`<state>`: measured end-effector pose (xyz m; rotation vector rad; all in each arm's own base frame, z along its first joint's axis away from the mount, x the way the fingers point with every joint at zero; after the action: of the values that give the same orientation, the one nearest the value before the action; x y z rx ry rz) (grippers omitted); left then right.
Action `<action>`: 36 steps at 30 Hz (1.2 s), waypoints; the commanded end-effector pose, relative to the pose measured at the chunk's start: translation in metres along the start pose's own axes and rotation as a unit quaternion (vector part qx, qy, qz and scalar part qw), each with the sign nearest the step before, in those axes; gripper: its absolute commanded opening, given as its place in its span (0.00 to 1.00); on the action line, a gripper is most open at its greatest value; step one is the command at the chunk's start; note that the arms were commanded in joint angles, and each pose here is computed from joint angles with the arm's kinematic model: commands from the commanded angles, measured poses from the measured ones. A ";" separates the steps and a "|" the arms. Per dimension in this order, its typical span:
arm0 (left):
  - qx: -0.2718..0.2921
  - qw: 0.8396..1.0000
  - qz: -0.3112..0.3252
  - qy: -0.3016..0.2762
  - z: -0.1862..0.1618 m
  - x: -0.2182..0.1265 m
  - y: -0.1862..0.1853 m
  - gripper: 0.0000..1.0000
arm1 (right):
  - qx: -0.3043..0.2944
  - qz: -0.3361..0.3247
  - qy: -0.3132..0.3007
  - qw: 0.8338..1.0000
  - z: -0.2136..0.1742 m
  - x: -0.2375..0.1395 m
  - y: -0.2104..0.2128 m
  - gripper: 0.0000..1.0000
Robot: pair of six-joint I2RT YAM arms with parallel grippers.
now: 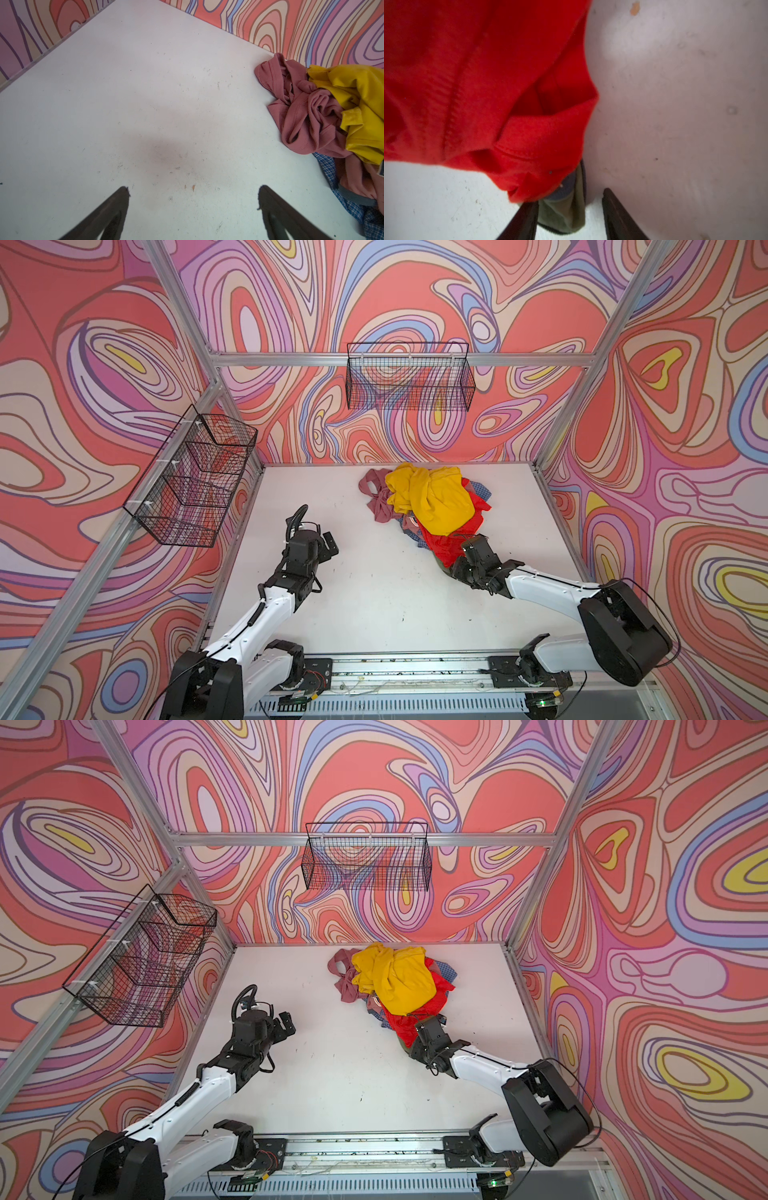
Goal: Pick out a specific cloth from the pile
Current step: 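Grasp the green cloth edge with the right gripper and lift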
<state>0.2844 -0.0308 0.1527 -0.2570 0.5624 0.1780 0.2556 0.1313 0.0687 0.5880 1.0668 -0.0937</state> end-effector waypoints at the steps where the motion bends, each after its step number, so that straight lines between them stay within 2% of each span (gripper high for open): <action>1: -0.007 1.000 0.014 0.003 -0.001 -0.002 0.003 1.00 | -0.016 -0.017 -0.005 1.000 0.001 0.003 -0.003 0.40; 5: -0.009 1.000 0.015 0.001 0.001 -0.003 0.003 1.00 | -0.010 -0.028 -0.019 0.999 0.004 -0.004 -0.007 0.21; 9: -0.007 1.000 0.021 -0.001 0.005 -0.006 0.004 1.00 | -0.014 0.004 -0.039 0.999 0.011 -0.014 0.004 0.00; 15: 0.000 1.000 0.020 0.001 0.004 -0.004 0.003 1.00 | -0.093 0.060 -0.077 0.991 0.022 -0.039 0.044 0.00; 26: 0.003 1.000 -0.004 0.000 0.018 -0.001 -0.010 1.00 | -0.110 0.088 -0.152 0.978 0.049 -0.079 0.064 0.00; 36: 0.015 1.000 -0.012 0.008 0.020 0.001 -0.018 1.00 | -0.180 0.162 -0.201 0.949 0.073 -0.140 0.107 0.00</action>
<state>0.2958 -0.0367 0.1639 -0.2463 0.5809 0.1663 0.2794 0.1517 0.2184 0.4131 0.6571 0.1866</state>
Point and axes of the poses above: each gripper's point midway between its finger pads, its own x axis out along the fingers, its own y axis along the line the jaws close on, z = x × y, the point moved 5 cm from there along -x, back along the fingers, and after that the axes turned 6 degrees about x, right-handed, at the moved point
